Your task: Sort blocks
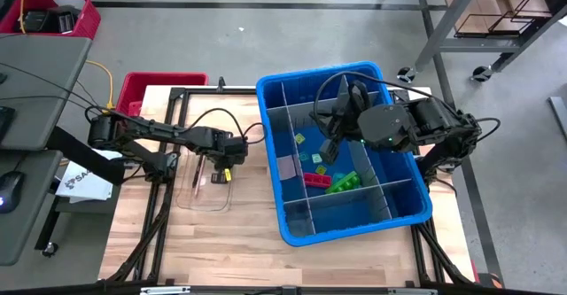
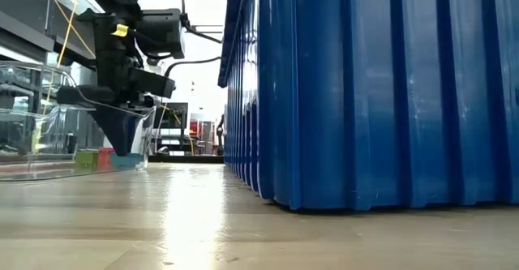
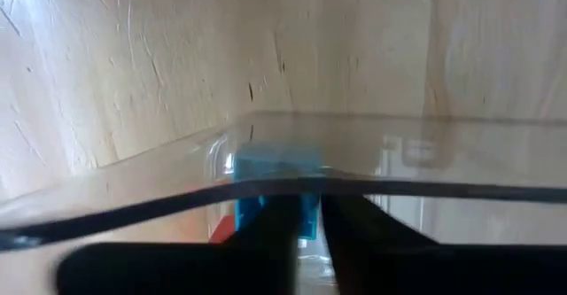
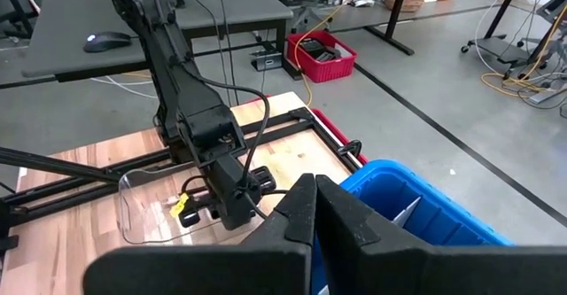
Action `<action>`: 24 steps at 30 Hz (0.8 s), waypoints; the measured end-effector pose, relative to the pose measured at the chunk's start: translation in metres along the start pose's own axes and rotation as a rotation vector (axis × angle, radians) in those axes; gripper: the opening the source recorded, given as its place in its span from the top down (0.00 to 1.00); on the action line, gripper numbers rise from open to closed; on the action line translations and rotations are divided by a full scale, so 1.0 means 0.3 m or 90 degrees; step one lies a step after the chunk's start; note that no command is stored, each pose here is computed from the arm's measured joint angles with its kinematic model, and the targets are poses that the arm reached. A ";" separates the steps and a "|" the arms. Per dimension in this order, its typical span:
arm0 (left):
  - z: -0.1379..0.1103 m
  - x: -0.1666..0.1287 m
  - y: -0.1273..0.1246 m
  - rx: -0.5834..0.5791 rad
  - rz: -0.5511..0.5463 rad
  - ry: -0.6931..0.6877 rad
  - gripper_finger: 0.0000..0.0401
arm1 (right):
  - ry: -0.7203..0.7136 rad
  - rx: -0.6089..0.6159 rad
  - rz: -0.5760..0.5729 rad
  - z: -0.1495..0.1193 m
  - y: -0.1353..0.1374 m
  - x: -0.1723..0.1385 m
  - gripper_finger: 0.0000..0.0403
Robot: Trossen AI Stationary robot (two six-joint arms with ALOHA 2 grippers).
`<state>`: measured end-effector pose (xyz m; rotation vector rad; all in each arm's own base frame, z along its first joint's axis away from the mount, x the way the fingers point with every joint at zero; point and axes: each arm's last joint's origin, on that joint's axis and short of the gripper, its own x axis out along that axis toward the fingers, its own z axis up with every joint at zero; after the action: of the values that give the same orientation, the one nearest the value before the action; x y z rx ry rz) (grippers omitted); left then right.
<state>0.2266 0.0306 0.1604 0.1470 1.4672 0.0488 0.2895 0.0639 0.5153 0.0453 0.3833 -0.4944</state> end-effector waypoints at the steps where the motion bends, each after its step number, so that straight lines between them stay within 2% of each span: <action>1: 0.001 0.000 0.000 -0.007 -0.001 -0.001 0.95 | 0.000 0.000 0.000 0.000 0.000 0.000 1.00; 10: 0.006 -0.037 -0.009 -0.056 -0.030 0.005 1.00 | 0.004 0.001 -0.001 -0.003 -0.001 0.000 1.00; 15: 0.005 -0.120 0.005 -0.067 -0.011 -0.027 1.00 | 0.004 0.001 -0.001 -0.003 -0.001 0.000 1.00; 20: -0.034 -0.212 0.015 -0.084 0.029 -0.026 1.00 | 0.004 0.001 -0.001 -0.003 -0.001 0.000 1.00; 24: -0.083 -0.317 0.025 -0.140 0.077 -0.045 1.00 | 0.007 -0.001 -0.001 -0.004 -0.001 0.000 1.00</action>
<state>0.1923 0.0281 0.2529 0.0582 1.3715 0.2995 0.2889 0.0638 0.5142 0.0456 0.3944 -0.4962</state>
